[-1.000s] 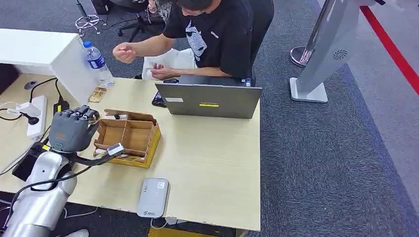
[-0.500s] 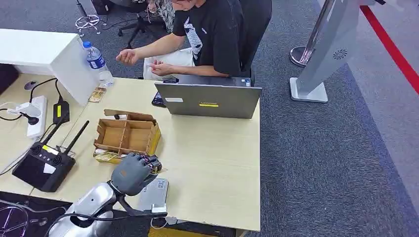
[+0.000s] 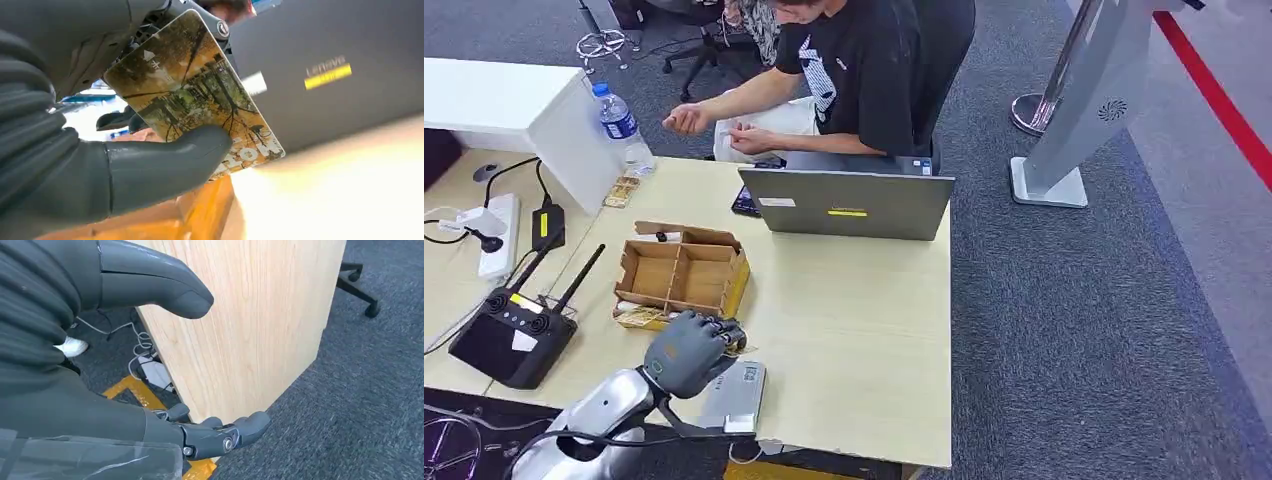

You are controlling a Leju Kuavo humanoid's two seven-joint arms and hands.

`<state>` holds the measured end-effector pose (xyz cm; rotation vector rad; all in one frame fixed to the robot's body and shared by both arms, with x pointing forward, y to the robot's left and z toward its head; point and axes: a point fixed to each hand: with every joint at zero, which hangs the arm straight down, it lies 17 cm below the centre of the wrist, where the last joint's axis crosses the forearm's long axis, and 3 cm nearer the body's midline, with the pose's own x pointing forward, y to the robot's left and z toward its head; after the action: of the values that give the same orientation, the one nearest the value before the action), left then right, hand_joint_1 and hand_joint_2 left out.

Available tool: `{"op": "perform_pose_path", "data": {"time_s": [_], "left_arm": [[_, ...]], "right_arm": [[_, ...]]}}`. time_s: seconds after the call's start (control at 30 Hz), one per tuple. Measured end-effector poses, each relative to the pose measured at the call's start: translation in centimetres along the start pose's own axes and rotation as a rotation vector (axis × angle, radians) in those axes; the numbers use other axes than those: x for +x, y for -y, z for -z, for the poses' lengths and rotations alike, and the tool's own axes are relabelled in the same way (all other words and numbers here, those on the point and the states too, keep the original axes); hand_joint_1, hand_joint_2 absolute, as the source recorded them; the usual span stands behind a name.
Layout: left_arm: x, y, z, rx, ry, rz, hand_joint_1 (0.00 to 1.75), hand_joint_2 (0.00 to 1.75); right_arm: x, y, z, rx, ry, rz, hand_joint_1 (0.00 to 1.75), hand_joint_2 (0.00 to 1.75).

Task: Pass the card to the sensor for recognition and then transmit it.

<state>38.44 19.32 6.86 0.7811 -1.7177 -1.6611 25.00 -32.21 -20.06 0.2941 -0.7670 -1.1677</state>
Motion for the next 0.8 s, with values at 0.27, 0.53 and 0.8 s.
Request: {"op": "perform_pose_path", "data": {"time_s": [0.27, 0.53, 0.8], "left_arm": [[-0.8, 1.2, -1.1, -0.068, 0.003, -0.021, 1.75, 1.75], [-0.7, 1.6, -1.4, -0.086, 0.012, -0.018, 1.75, 1.75], [-0.7, 1.7, -1.6, -0.089, 0.014, -0.015, 1.75, 1.75]], "right_arm": [[0.1, 0.1, 0.0, -0.004, 0.003, 0.006, 0.0, 1.75], [0.2, 0.2, 0.0, -0.007, 0.006, 0.011, 0.0, 1.75], [0.2, 0.2, 0.0, -0.007, 0.007, 0.012, 0.0, 1.75]]}}
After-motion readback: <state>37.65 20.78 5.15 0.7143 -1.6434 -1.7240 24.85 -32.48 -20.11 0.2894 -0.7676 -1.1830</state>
